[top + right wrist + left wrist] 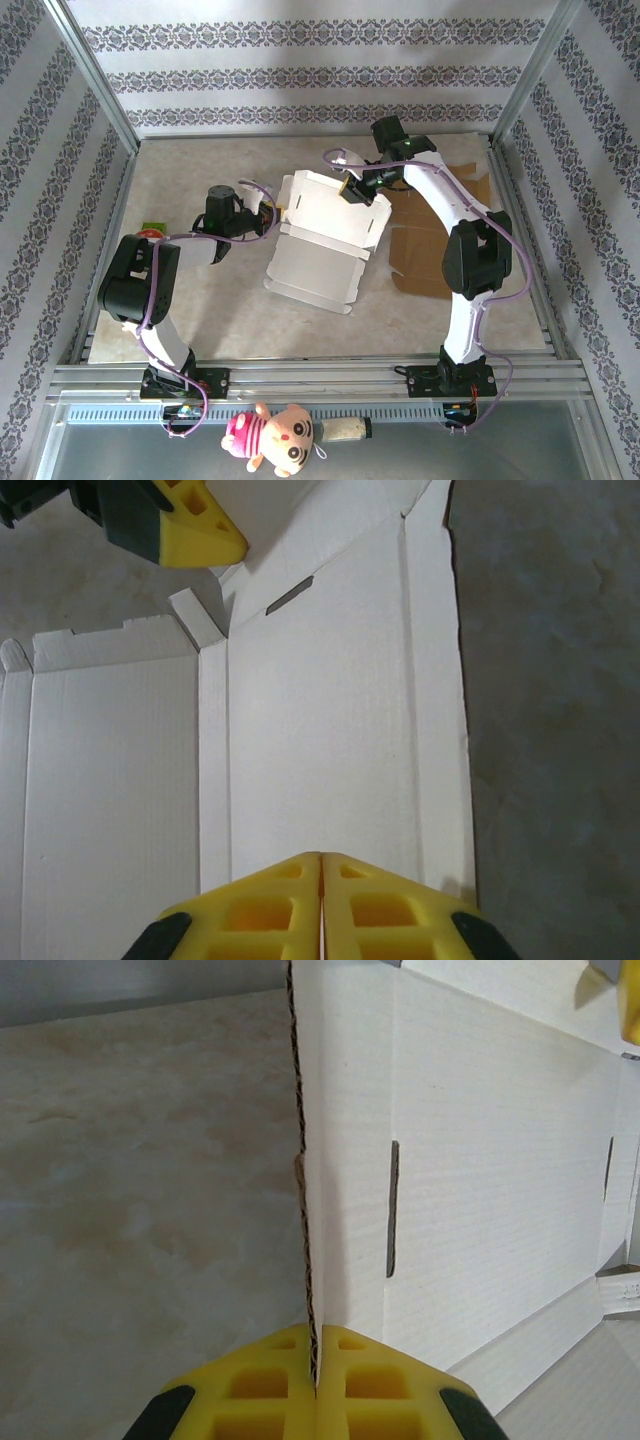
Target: Fold the paper box
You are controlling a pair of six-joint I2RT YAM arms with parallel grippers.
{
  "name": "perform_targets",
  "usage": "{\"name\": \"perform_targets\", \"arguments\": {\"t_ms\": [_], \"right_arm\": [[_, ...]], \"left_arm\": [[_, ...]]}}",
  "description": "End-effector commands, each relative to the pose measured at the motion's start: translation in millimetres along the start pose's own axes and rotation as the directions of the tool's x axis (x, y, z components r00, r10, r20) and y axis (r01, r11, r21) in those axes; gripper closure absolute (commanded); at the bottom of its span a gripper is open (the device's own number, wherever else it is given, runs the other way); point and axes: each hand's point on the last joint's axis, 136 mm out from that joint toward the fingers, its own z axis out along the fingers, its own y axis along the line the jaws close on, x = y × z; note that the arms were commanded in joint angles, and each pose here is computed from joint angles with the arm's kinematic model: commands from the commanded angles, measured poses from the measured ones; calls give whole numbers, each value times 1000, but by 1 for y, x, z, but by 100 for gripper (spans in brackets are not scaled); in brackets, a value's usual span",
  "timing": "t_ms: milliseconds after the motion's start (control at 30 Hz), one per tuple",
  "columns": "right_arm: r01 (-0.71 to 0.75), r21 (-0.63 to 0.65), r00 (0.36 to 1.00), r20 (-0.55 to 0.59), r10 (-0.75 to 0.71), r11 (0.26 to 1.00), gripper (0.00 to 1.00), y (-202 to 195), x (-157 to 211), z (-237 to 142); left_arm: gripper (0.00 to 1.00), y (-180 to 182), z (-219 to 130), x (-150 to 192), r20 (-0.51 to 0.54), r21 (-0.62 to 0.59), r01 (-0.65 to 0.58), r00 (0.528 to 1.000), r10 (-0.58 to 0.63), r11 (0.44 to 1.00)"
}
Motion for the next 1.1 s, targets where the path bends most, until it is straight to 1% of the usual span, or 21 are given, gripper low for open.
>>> {"name": "perform_targets", "arguments": {"t_ms": [0, 167, 267, 433, 467, 567, 633, 667, 800, 867, 967, 1067], "right_arm": [[43, 17, 999, -3, -43, 999, 99, -4, -6, 3], [126, 85, 991, -54, -122, 988, 100, -11, -5, 7], [153, 126, 988, -58, -146, 980, 100, -16, -10, 4], [208, 132, 977, -68, -201, 969, 100, -6, -15, 0], [210, 148, 977, -77, -201, 966, 92, -8, -15, -1], [200, 168, 979, -67, -191, 965, 58, -8, -19, -10], [200, 181, 980, -43, -196, 963, 47, -4, -23, -19], [205, 195, 979, -28, -203, 959, 40, -4, -24, -25], [227, 311, 970, 16, -244, 923, 20, -16, -17, -43], [223, 324, 970, 22, -243, 920, 17, -24, -7, -45], [209, 303, 973, 34, -230, 930, 15, -32, 2, -42], [232, 257, 967, 42, -251, 938, 18, -34, 4, -32]], "left_arm": [[100, -8, 5, -17, 37, 27, -61, 997, 60, 998], [100, -9, 6, -19, 40, 26, -67, 997, 66, 997], [100, -8, 8, -18, 32, 17, -61, 998, 60, 998], [100, -9, 9, -20, 43, 14, -64, 997, 63, 998], [100, -9, 10, -20, 43, 12, -63, 997, 63, 998], [100, -6, 11, -18, 30, -2, -57, 998, 57, 998], [100, -5, 10, -17, 25, -13, -61, 998, 62, 998], [100, -4, 9, -17, 22, -19, -65, 998, 66, 998], [100, -4, 7, -17, 13, -25, -85, 996, 86, 996], [100, -6, 6, -18, 16, -20, -95, 995, 95, 995], [100, -6, 6, -18, 15, -19, -101, 995, 101, 995], [100, -7, 7, -18, 17, -12, -101, 995, 101, 995]]}}
